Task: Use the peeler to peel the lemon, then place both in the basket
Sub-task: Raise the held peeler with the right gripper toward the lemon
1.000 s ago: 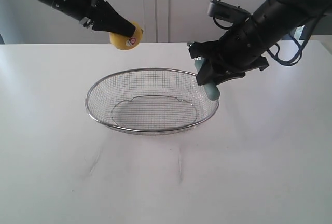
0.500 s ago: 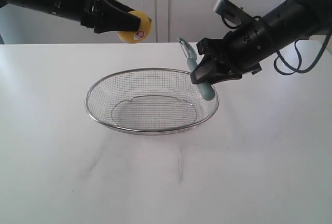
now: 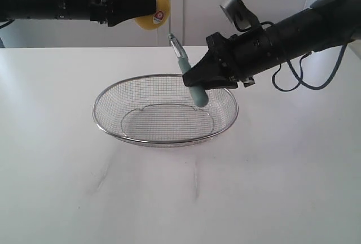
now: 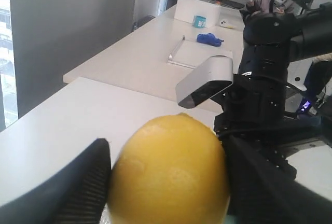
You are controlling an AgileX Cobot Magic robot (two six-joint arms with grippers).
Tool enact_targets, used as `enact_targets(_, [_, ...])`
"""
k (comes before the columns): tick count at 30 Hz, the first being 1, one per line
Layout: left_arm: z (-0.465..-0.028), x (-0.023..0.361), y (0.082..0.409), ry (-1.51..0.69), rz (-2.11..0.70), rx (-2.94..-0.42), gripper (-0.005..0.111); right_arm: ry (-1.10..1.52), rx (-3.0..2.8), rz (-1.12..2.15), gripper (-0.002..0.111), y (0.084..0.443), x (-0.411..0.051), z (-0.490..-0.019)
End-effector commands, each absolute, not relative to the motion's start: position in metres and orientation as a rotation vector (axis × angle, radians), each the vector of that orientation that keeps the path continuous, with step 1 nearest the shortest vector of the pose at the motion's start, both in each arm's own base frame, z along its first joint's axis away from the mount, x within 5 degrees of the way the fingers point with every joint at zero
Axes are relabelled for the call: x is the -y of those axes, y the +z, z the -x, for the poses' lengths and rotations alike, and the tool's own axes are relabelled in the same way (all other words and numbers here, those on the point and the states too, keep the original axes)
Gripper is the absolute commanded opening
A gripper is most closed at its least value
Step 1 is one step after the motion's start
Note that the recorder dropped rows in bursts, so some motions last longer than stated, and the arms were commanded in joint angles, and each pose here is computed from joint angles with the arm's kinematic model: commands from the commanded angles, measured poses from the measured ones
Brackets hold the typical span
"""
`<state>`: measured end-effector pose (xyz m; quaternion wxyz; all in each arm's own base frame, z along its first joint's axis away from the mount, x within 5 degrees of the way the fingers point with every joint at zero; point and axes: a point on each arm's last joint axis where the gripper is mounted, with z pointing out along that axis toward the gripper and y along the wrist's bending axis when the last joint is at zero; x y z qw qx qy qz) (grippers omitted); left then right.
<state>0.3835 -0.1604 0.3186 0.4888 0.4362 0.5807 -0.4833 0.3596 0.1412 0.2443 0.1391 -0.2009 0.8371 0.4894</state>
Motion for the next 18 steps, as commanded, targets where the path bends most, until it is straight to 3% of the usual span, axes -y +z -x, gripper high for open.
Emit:
enact_targets(1, [-0.378,0.162,0.327,-1.208,-1.041,-1.364,0.0,1.528,-2.313,0.573,0.0,0.249,-0.145,-0.362])
enact_targets(18, [-0.378,0.162,0.327,-1.208,-1.041,-1.364,0.0,1.614,-2.222,0.571,0.0,0.256,-0.163,-0.359])
